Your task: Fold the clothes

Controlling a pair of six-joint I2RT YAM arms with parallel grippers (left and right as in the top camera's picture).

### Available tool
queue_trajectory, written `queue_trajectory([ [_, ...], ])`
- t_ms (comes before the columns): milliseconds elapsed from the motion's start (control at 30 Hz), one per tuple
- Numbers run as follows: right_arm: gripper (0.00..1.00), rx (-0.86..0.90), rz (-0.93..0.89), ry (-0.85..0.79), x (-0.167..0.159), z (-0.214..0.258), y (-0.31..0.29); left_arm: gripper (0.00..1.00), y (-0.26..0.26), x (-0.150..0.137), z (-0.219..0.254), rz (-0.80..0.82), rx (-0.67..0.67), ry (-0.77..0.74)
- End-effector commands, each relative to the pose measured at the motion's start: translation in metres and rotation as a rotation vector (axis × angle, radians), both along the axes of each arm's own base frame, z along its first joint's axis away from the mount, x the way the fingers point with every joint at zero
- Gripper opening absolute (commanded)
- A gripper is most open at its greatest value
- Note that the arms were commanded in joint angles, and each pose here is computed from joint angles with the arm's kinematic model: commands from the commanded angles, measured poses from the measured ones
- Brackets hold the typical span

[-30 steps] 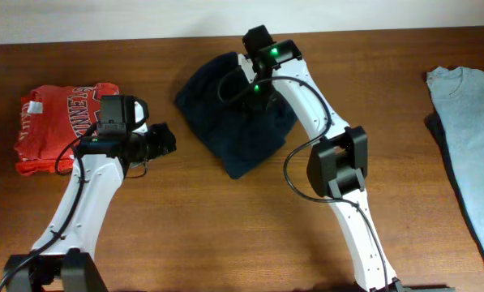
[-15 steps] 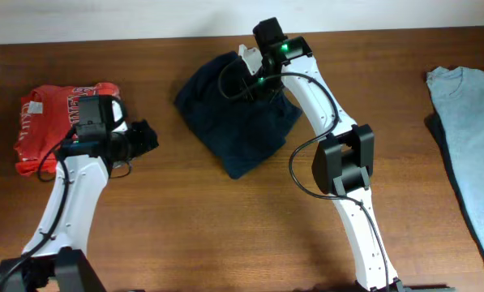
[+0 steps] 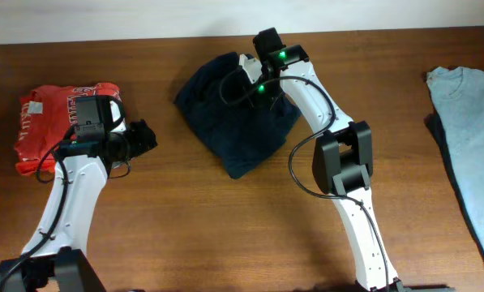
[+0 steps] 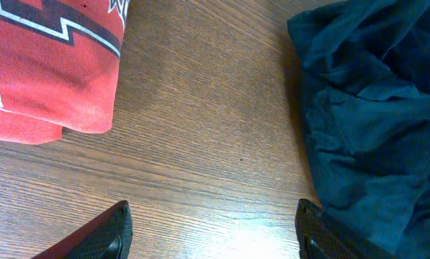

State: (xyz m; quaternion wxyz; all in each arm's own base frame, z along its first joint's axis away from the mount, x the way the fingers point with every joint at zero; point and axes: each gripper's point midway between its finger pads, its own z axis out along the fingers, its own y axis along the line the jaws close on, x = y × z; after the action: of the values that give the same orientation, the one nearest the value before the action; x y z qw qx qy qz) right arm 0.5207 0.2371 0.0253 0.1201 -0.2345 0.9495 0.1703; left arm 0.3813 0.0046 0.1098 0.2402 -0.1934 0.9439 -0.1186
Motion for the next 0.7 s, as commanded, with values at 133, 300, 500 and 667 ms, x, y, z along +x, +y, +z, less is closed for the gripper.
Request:
queue_trajectory([
  [133, 0.04, 0.090, -0.044, -0.177, 0.032, 0.092, 0.001, 0.72, 0.000, 0.000, -0.001, -0.016, -0.002, 0.000],
  [300, 0.04, 0.186, 0.008, -0.296, 0.038, 0.139, 0.029, 0.72, -0.001, 0.000, -0.001, -0.016, -0.002, 0.001],
  [500, 0.04, 0.182, -0.019, -0.400, 0.061, 0.137, 0.046, 0.72, -0.002, -0.001, -0.002, -0.020, -0.009, 0.007],
  [667, 0.04, 0.016, -0.197, -0.394, 0.078, 0.109, 0.003, 0.72, -0.002, -0.003, -0.003, -0.020, -0.010, 0.016],
])
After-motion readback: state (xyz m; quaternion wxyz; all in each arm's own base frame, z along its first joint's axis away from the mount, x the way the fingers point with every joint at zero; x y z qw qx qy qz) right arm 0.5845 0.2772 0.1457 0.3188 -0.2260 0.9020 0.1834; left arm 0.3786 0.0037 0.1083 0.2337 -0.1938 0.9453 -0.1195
